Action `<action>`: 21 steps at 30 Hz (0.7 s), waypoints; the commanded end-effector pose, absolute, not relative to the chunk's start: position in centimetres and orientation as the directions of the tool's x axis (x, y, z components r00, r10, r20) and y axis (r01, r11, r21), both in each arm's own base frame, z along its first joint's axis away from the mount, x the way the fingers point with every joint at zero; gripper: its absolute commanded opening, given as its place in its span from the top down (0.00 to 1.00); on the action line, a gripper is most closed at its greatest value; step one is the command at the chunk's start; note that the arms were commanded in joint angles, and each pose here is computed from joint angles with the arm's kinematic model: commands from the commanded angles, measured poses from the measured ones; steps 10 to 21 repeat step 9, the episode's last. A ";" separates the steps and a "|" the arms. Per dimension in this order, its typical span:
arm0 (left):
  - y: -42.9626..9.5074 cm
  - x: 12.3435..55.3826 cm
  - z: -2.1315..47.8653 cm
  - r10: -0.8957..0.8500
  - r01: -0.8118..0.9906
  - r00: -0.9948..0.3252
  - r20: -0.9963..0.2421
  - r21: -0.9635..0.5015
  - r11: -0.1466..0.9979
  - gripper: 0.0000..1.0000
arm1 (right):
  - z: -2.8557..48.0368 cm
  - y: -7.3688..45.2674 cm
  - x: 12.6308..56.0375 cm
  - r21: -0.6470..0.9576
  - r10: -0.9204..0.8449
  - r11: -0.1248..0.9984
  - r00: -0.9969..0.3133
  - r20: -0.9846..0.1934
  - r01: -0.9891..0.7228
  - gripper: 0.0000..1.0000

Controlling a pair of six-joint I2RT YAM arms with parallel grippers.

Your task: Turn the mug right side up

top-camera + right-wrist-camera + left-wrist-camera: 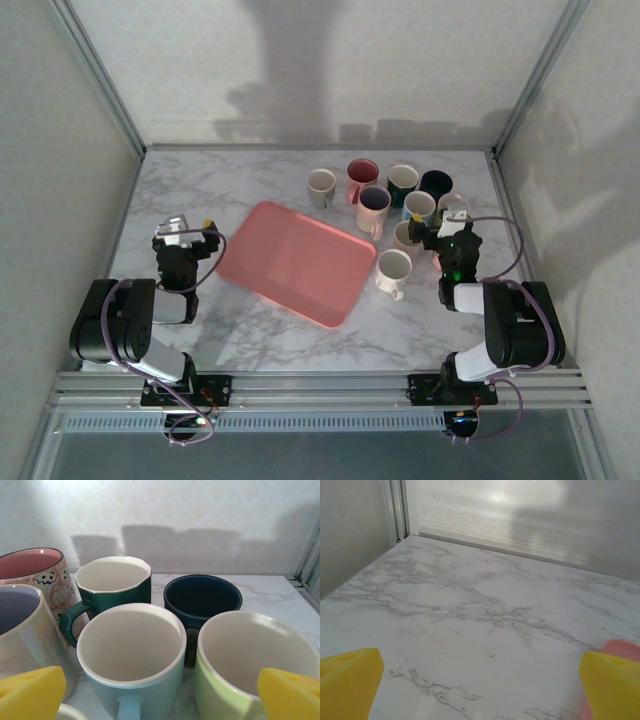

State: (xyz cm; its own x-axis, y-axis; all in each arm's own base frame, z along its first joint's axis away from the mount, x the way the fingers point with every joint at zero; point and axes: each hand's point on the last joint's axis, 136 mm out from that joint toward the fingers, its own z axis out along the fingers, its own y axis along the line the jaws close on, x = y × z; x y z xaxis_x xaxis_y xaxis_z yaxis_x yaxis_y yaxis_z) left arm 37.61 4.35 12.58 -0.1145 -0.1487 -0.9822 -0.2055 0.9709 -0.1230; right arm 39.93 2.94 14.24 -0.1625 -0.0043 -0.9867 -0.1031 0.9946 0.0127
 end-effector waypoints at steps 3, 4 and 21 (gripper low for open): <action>4.4 37.5 13.1 -0.161 -0.212 -0.084 -0.983 -0.140 0.967 0.00 | 8.4 3.0 38.9 0.046 0.004 0.994 -0.382 -0.924 -0.103 0.01; 4.4 37.5 13.0 -0.161 -0.211 -0.085 -0.983 -0.140 0.967 0.00 | 8.3 3.1 38.9 0.047 0.003 0.993 -0.386 -0.922 -0.104 0.01; 4.4 37.5 13.1 -0.160 -0.212 -0.083 -0.984 -0.139 0.967 0.00 | 8.3 3.0 39.0 0.048 0.004 0.994 -0.391 -0.920 -0.102 0.01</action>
